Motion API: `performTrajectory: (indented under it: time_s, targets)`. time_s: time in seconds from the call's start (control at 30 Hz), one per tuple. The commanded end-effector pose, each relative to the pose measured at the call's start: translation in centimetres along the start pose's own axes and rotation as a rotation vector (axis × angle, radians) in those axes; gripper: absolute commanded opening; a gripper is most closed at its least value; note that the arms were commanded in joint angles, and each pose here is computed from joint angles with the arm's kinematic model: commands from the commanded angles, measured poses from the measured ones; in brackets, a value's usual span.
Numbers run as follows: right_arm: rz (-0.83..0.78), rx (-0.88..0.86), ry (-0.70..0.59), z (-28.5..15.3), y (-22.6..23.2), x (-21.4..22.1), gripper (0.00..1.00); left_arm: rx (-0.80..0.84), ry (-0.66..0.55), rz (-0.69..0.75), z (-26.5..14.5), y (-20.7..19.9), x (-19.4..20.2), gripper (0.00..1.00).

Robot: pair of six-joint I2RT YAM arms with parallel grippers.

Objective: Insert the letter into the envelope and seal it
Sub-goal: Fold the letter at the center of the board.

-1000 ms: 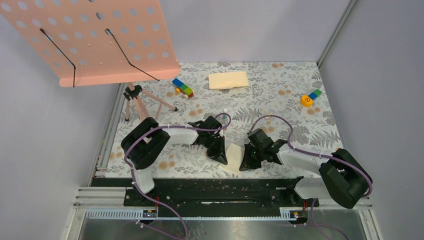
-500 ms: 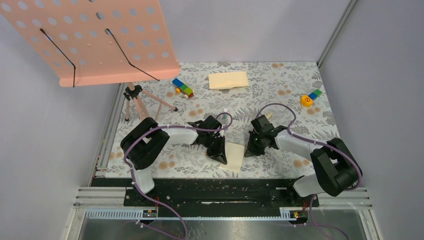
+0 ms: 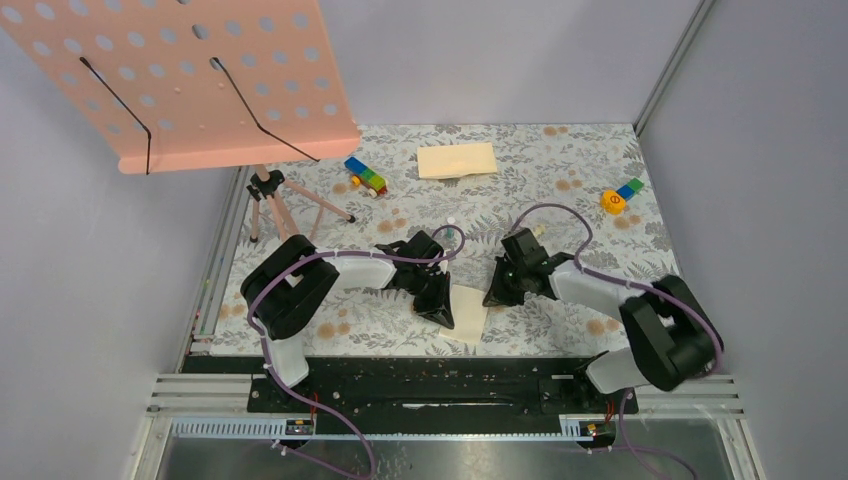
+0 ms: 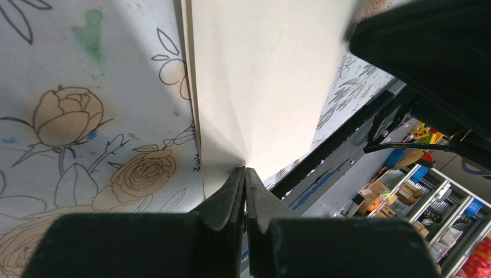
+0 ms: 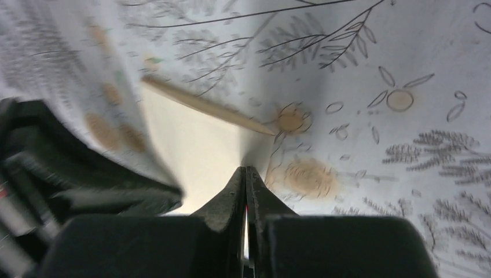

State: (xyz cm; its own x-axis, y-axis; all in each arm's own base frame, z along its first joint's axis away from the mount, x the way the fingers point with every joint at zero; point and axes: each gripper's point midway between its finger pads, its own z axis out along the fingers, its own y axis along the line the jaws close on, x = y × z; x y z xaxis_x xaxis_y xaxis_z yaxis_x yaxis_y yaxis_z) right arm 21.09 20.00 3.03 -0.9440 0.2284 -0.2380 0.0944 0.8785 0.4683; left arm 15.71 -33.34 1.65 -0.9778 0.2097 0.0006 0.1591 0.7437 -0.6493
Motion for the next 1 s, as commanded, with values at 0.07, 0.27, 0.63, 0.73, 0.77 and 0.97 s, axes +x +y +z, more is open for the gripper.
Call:
performTrajectory:
  time_s: [0.07, 0.27, 0.63, 0.73, 0.77, 0.97]
  targets:
    - [0.049, 0.073, 0.059, 2.9, -1.9, 0.9, 0.01, -0.084, -0.033, 0.012, -0.8, 1.5, 0.1, 0.05]
    - [0.094, -0.059, -0.033, 0.4, 0.4, 0.5, 0.02, -0.090, -0.062, 0.035, -1.8, 0.6, -0.6, 0.05]
    - [0.034, -0.099, 0.081, 0.8, 0.8, 7.5, 0.02, -0.096, -0.070, 0.026, -1.1, 0.0, -2.0, 0.06]
    - [0.061, -0.048, 0.096, 1.7, -0.6, 8.1, 0.02, -0.099, -0.079, 0.023, -1.5, -0.1, -1.7, 0.06]
    - [0.070, -0.026, 0.109, 2.1, -0.9, 8.3, 0.02, -0.099, -0.080, 0.022, -1.6, -0.1, -1.6, 0.06]
    - [0.072, -0.021, 0.115, 2.2, -0.8, 8.3, 0.01, -0.110, -0.120, 0.063, -4.3, -1.7, -0.7, 0.06]
